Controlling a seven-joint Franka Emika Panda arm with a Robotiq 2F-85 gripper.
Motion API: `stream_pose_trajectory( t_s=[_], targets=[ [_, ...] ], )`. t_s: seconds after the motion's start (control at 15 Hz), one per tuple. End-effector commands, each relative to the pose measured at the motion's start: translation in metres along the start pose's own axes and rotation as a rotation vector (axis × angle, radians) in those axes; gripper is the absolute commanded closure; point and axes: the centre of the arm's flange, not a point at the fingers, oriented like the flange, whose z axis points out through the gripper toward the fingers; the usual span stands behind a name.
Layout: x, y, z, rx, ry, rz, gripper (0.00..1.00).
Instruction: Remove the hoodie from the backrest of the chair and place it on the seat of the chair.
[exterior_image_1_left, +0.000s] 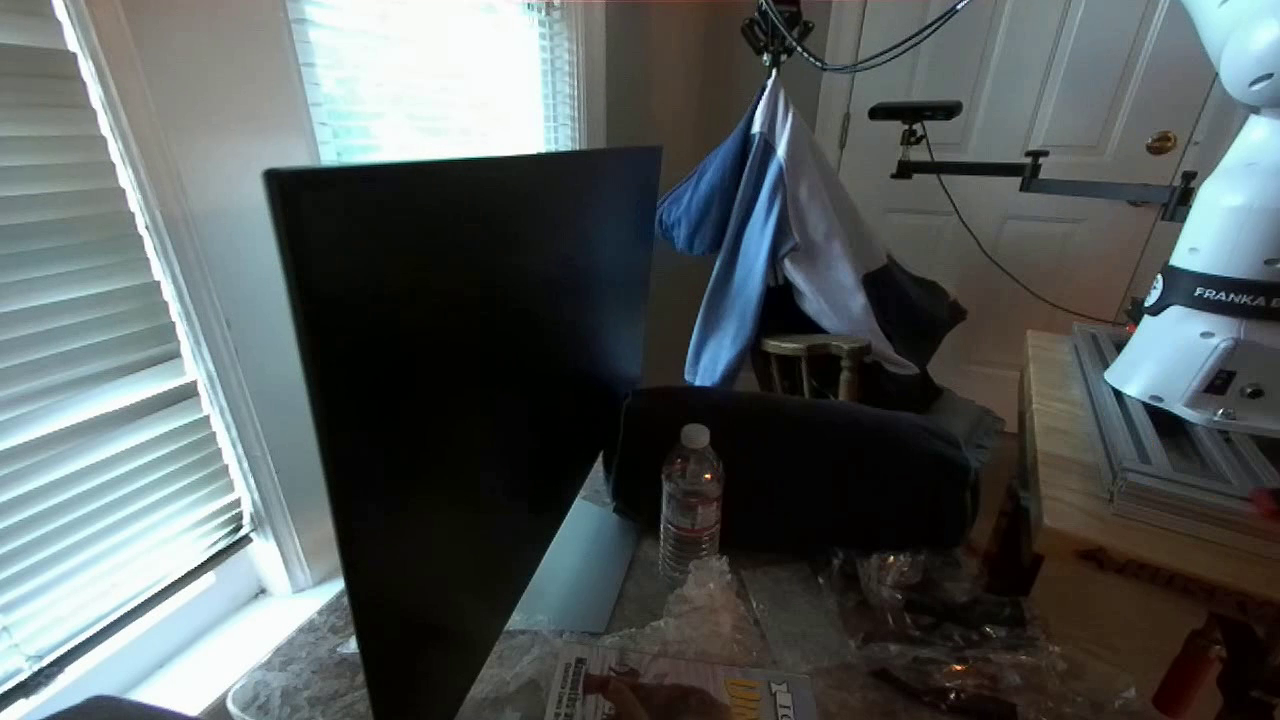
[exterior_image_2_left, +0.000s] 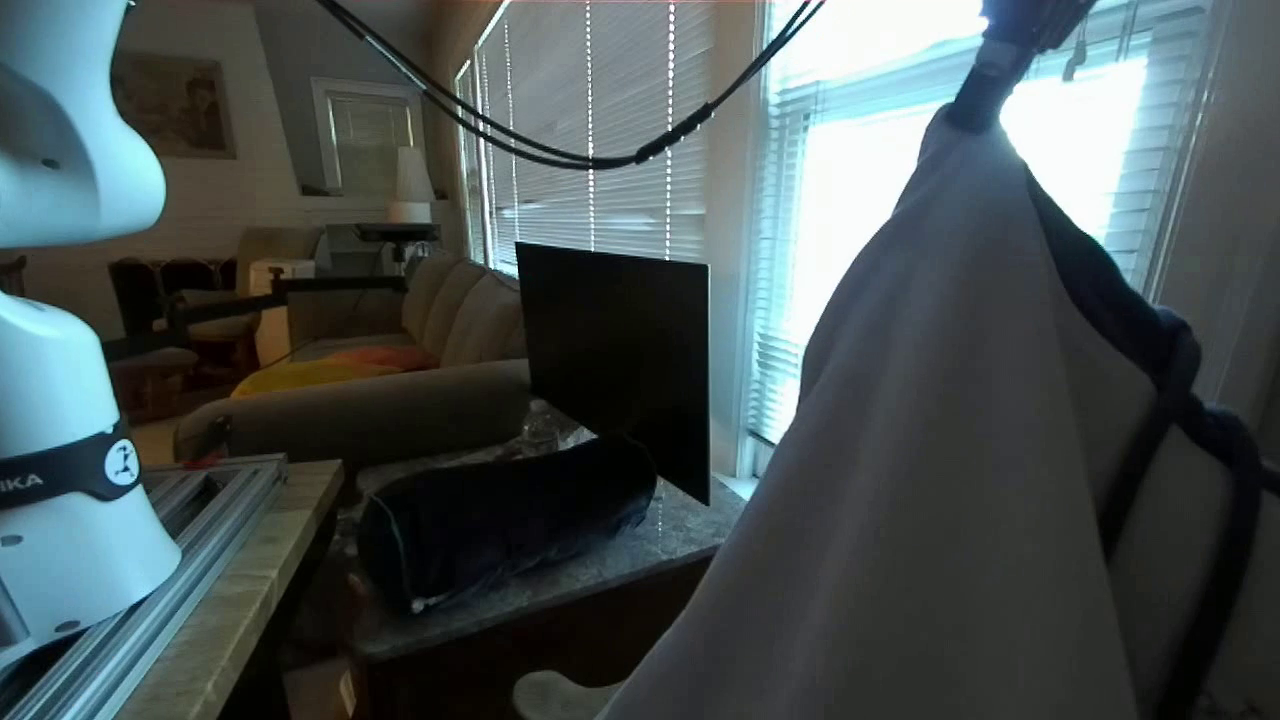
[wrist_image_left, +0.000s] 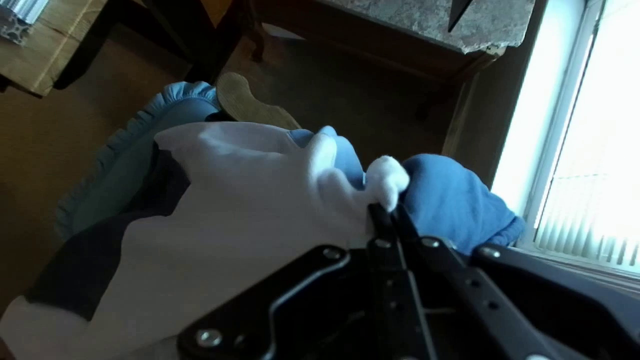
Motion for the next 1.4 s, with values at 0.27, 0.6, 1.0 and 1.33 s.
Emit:
stream_pose_trajectory(
  t_s=[0.27,0.6,1.0,1.33],
  targets=[
    [-0.067,0.024,-0.074,0.045,-0.003,-0.09,0.99],
    [-0.109,0.053,-0.13,0.073,0.042,-0.123,0.99],
    [-0.186,0.071,-0.188,0.122,0.088,-0.207,0.99],
    [-0.257,0.08,-0.217,0.123,0.107,-0.307,0.99]
  ],
)
